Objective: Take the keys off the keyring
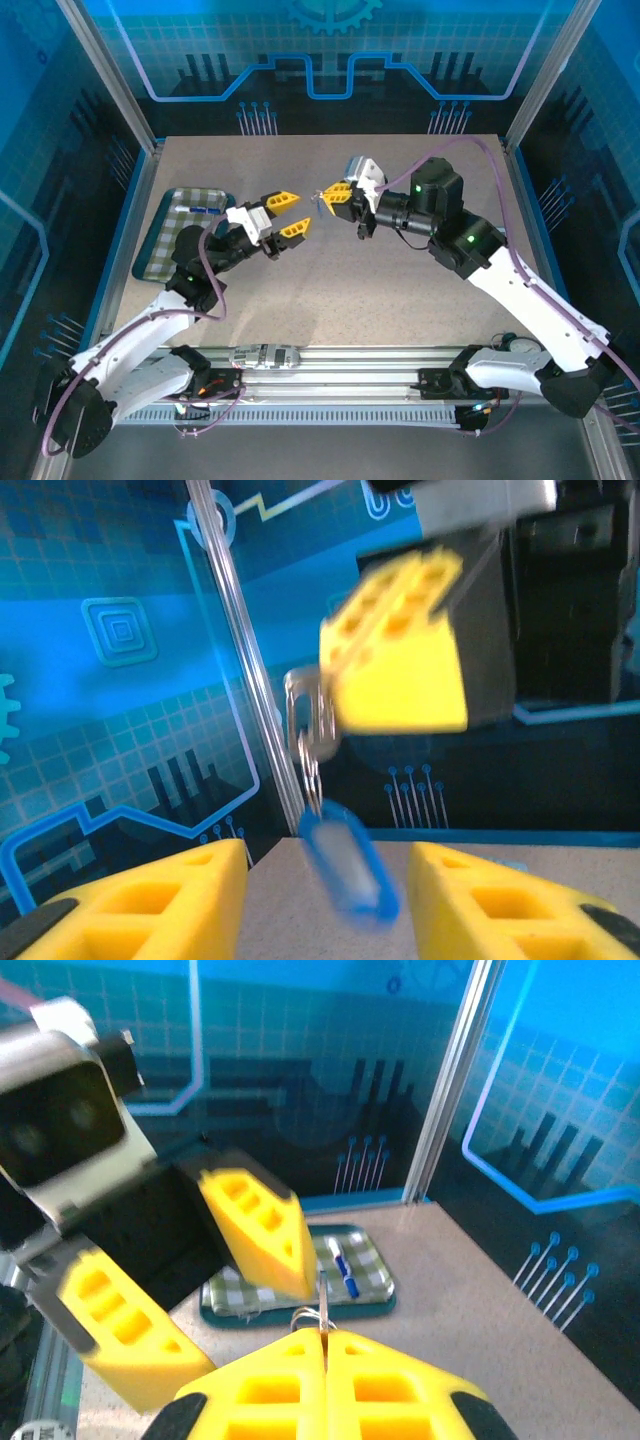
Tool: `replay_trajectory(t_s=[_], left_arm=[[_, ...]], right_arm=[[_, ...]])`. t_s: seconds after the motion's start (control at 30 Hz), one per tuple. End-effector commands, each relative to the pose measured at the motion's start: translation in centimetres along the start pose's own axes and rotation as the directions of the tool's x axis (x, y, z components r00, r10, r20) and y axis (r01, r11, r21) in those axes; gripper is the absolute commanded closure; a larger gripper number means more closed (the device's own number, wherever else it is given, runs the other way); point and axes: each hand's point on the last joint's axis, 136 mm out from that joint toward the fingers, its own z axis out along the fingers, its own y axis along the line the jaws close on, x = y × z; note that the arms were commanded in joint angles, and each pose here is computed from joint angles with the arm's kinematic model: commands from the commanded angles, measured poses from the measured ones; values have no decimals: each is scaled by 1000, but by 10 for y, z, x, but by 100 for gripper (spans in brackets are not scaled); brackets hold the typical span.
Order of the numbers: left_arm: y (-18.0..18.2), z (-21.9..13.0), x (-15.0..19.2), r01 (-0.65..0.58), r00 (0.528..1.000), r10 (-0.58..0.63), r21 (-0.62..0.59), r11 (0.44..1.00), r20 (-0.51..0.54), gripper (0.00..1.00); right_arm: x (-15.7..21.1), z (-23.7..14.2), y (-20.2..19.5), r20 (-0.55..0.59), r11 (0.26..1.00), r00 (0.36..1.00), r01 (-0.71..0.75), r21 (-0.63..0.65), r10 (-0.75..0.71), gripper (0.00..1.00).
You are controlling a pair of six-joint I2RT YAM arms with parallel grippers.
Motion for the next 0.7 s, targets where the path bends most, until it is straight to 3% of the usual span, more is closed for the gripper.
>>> replay_trajectory(t_s=[0.0,0.27,0.53,0.67], left_arm=[[1,-1,-5,81,996,-81,0,997,-29,51],[-8,7,-2,138,987,-131,74,988,-97,52],[-10,13,-7,157,983,-144,112,981,-116,71],[-10,16,-7,159,982,-144,117,980,-122,75]], right_arm=[[-1,-3,-5,-25,1000,1000,6,18,-6,100],[-1,-2,0,-7,1000,1000,3,-4,-3,100],[1,0,2,-9,1000,1000,-4,-9,4,100],[1,1,4,-9,1000,1000,-3,-15,2,100]])
